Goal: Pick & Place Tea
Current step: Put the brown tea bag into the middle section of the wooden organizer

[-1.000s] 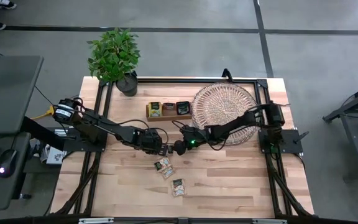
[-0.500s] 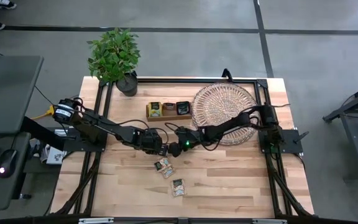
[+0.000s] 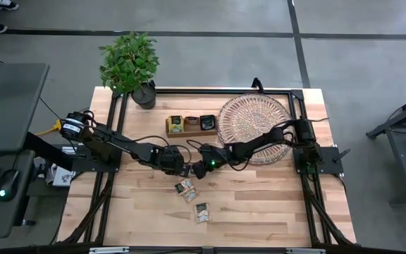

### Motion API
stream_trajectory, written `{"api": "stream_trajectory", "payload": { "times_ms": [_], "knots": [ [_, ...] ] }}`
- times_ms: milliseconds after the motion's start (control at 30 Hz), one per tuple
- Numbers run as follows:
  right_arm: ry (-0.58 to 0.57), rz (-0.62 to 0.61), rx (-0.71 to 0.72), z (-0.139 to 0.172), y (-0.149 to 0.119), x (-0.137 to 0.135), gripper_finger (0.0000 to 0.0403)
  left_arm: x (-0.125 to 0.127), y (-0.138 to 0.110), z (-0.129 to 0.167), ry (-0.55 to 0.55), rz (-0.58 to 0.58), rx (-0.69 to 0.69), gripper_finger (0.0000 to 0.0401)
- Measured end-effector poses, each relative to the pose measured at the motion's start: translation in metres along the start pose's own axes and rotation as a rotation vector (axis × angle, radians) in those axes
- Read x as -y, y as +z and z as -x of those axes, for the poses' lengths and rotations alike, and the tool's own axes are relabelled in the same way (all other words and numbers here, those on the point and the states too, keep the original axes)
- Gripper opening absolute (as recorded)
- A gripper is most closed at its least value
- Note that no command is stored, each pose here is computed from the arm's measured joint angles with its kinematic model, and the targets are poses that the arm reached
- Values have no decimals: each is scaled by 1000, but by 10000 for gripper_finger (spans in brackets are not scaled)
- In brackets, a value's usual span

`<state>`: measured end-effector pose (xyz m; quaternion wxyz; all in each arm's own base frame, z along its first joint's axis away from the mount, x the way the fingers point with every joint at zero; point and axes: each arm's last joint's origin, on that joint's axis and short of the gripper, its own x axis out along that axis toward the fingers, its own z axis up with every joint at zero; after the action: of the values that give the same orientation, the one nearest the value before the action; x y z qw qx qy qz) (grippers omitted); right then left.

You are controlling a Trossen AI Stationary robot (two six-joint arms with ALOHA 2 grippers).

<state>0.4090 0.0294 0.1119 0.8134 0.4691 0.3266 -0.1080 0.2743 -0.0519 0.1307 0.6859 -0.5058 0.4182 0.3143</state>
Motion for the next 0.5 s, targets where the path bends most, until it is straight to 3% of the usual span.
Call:
{"api": "stream_trajectory", "payload": {
  "times_ms": [333, 500],
  "knots": [
    [14, 40, -23, 0, -1, 0, 1, 0, 0, 6, -20, -93, -20, 1],
    [21, 57, -33, 0, -1, -1, 1, 2, 3, 27, -61, -139, 6, 1]
  ]
}}
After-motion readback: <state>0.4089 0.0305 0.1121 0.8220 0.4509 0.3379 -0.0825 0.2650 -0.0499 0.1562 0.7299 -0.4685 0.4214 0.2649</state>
